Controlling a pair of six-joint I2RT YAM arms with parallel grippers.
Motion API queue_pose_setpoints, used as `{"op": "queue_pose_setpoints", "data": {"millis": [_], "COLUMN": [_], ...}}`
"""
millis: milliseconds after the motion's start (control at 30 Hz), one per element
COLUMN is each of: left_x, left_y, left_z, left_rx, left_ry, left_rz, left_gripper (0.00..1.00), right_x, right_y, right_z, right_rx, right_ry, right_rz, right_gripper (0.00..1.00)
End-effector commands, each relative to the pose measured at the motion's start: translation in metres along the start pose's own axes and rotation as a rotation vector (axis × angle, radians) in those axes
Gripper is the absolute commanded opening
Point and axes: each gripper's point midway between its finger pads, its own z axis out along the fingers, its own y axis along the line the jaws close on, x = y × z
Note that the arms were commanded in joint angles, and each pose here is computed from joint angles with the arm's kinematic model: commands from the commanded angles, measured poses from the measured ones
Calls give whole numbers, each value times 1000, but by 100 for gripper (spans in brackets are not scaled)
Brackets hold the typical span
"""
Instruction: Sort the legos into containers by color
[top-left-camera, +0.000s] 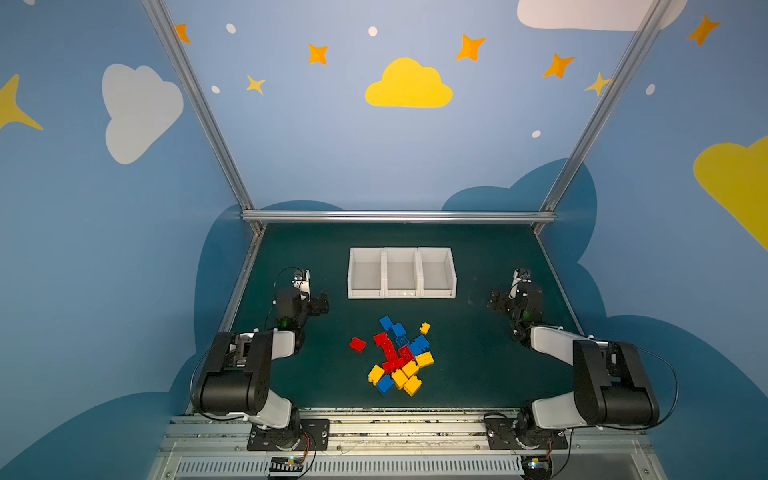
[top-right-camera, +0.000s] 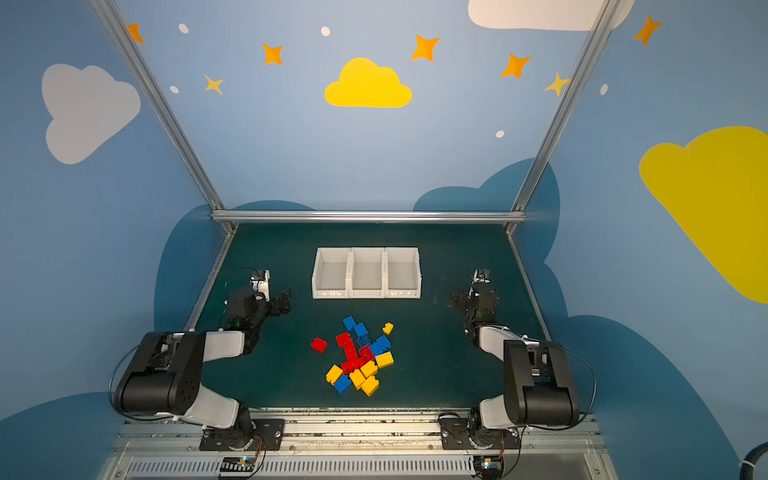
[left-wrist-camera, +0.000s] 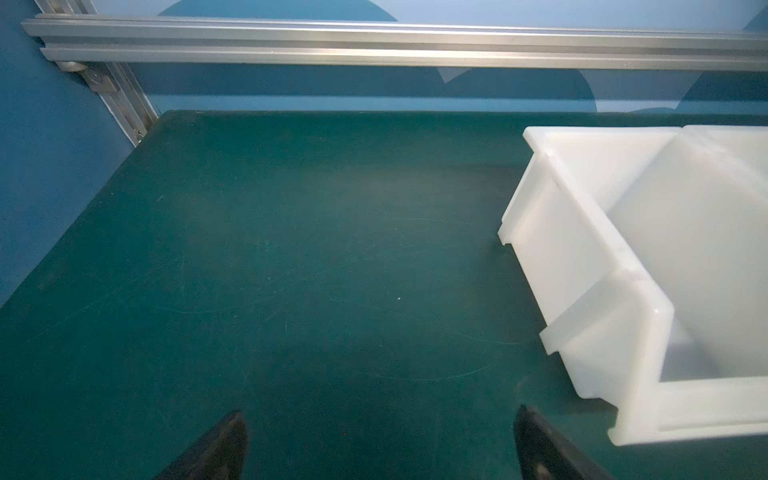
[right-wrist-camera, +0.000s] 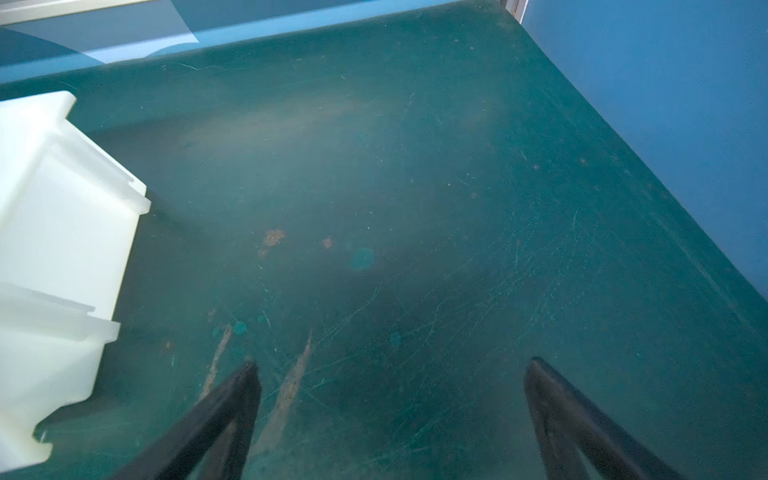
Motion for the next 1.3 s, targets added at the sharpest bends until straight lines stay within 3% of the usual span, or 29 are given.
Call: {"op": "queue_pose_setpoints", "data": {"millis": [0, 933, 1000, 1100, 1267], "left_x": [-1, -2, -22, -46, -55], "left_y": [0, 1, 6, 15, -24], "left_z": [0, -1, -9, -39, -85], "left_rx": [4, -3, -41, -114, 57], "left_ry": [-6, -11, -72, 66, 141], "left_rz": [7, 3, -6, -102, -189], "left_gripper": [99, 99, 99, 99, 99], "right_x": [-4, -5, -13, -33, -51], "right_y": [0, 1, 4, 31, 77], "right_z": [0, -1, -10, -40, -96], "right_rx": [6, -4, -10, -112, -245], "right_ry": [-9, -14, -33, -7, 154], "right_rz": [1, 5, -13, -118, -105], "right_gripper": [99, 99, 99, 99, 99]}}
